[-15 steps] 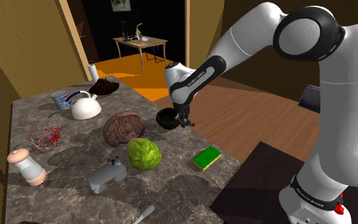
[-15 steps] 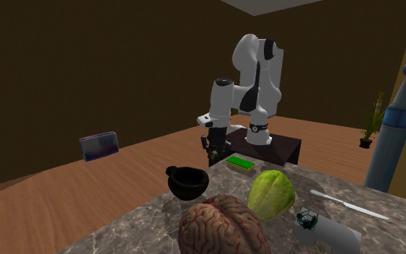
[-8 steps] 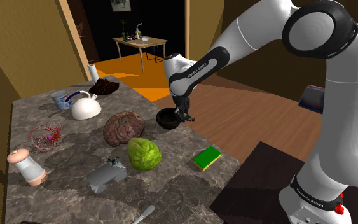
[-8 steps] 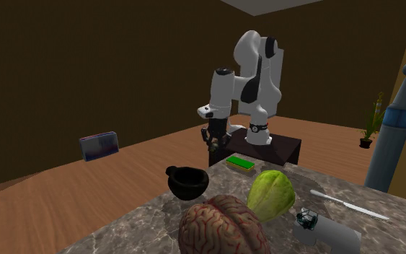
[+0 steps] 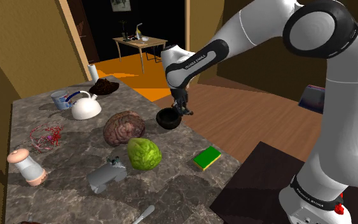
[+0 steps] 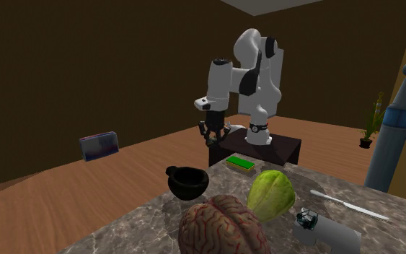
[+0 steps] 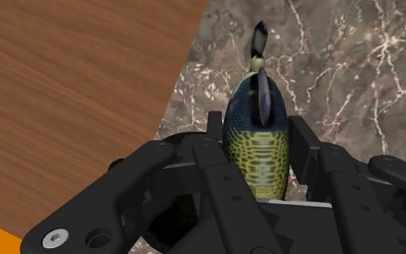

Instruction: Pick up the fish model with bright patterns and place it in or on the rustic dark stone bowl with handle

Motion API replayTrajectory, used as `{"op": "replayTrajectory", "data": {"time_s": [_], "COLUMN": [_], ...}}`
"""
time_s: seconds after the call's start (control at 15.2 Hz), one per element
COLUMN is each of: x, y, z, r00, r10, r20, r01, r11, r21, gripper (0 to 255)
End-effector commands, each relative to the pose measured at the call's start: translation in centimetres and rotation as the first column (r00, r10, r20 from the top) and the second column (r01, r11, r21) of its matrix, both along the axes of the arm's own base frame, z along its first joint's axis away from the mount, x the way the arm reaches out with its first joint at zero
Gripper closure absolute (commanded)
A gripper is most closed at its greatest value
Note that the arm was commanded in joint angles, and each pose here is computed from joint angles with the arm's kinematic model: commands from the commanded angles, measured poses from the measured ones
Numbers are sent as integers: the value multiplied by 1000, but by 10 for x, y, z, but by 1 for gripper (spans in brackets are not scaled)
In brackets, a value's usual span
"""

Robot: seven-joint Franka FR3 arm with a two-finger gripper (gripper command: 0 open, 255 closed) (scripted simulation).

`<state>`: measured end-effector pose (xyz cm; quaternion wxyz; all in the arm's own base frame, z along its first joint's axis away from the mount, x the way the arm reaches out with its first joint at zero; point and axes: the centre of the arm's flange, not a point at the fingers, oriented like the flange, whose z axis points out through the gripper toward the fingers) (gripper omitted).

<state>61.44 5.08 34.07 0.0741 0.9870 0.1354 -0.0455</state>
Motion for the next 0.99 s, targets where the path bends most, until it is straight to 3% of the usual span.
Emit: {"op": "replayTrajectory", "data": {"time_s": [0.0, 0.53, 0.92], "x": [24, 137, 137], "y": [-5, -26, -26], "z": [-1, -5, -36], "r00": [1000, 1000, 1000], "r10": [0, 0, 0], "r20": [0, 0, 0], "r01": [0, 0, 0], "r11": [1000, 1000, 1000], "r21": [0, 0, 0], "gripper": [255, 255, 255]}}
